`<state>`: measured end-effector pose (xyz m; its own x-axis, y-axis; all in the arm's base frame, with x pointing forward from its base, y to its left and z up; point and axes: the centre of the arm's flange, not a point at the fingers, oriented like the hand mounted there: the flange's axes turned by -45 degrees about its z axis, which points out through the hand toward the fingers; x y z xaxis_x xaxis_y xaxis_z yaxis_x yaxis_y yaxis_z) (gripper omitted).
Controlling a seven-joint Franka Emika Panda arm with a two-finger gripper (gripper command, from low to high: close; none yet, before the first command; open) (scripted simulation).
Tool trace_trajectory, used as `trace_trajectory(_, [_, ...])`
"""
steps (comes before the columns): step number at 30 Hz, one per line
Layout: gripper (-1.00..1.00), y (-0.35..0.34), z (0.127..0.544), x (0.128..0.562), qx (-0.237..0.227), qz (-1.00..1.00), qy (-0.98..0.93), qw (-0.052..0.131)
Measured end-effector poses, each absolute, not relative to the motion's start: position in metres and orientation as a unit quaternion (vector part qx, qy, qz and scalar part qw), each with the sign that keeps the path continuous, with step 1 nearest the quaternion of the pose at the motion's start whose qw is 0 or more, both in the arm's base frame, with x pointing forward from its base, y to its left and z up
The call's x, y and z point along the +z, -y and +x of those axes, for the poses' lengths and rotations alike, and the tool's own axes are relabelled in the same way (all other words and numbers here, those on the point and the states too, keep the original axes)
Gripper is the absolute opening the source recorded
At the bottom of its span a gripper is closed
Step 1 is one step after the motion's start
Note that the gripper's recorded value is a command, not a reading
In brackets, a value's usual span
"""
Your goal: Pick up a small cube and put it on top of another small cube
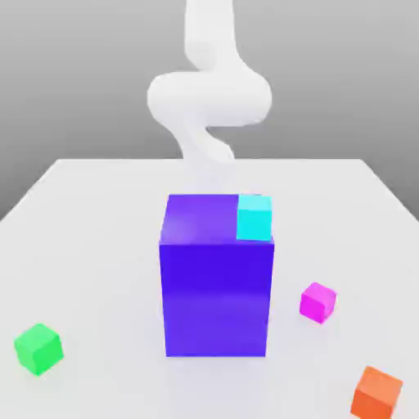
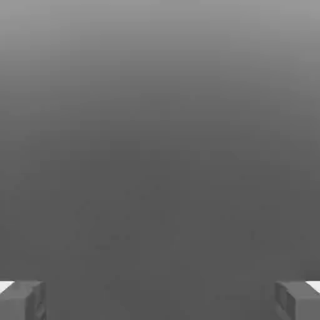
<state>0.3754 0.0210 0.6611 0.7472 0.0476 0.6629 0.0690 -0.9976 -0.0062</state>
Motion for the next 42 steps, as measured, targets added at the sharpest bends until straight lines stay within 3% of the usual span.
trace_trajectory(4, [0.0,-0.069,0.41,0.562,-0.285,-0.952,0.105,0.032])
trace_trajectory(9, [0.0,-0.133,0.41,0.437,-0.198,-0.959,0.199,0.039])
trace_trajectory(14, [0.0,-0.183,0.366,0.316,-0.108,-0.948,0.296,0.031])
trace_trajectory(20, [0.0,-0.205,0.281,0.203,-0.013,-0.915,0.403,0.004])
trace_trajectory(28, [0.0,-0.203,0.27,0.132,0.0,-0.911,0.413,0.001])
trace_trajectory(29, [-1.0,-0.202,0.27,0.127,0.0,-0.911,0.413,0.001])
trace_trajectory(36, [-1.0,-0.202,0.27,0.128,0.0,-0.911,0.413,0.0])
trace_trajectory(42, [-1.0,-0.203,0.271,0.172,0.0,-0.91,0.414,0.0])
